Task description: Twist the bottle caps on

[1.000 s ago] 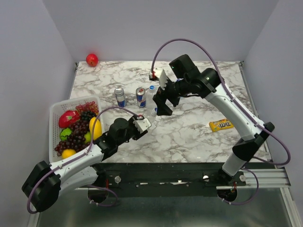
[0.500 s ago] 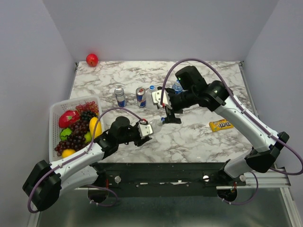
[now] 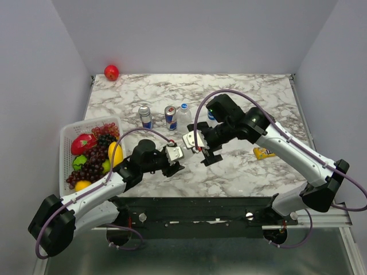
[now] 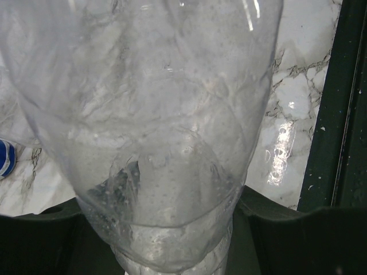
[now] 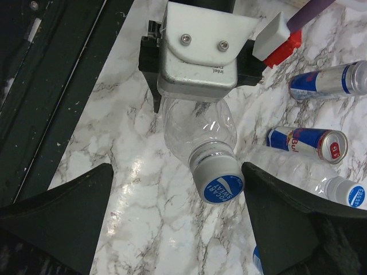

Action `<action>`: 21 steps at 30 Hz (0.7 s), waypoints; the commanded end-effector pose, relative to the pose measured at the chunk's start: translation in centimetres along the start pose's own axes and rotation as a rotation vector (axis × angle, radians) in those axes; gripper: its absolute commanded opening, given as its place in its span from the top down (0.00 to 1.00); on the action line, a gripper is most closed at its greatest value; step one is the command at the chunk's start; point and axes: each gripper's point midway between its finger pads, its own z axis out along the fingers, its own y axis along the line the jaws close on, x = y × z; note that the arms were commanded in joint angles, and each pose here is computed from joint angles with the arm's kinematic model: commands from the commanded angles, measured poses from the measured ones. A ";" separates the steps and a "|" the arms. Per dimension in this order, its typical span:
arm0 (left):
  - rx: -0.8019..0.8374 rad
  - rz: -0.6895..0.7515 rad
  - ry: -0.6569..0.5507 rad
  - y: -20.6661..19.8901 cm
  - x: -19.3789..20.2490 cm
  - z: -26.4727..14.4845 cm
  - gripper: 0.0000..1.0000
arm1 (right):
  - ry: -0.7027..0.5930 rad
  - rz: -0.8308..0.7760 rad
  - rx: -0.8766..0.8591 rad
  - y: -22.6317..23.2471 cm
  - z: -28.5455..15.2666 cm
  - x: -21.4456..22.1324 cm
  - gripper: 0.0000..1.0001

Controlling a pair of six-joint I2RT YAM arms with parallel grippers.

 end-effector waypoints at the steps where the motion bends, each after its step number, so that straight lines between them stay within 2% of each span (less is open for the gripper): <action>1: 0.003 -0.029 -0.102 0.5 -3.7 0.1 1.00 | 0.034 -0.005 0.001 0.6 -0.2 0.7 0.01; 9: -0.069 -0.135 -0.173 2.4 -5.5 -0.6 1.00 | 0.114 0.072 -0.001 1.4 -0.4 2.4 0.00; 14: -0.067 -0.142 -0.203 2.5 -6.2 -0.9 1.00 | 0.246 0.188 -0.018 3.3 -0.9 5.2 0.00; 19: -0.048 -0.130 -0.207 2.1 -6.0 -0.8 1.00 | 0.324 0.303 0.068 2.7 -1.4 6.8 0.00; 21: -0.025 -0.113 -0.176 1.7 -5.2 -0.6 1.00 | 0.277 0.349 0.152 0.2 -2.7 5.7 0.00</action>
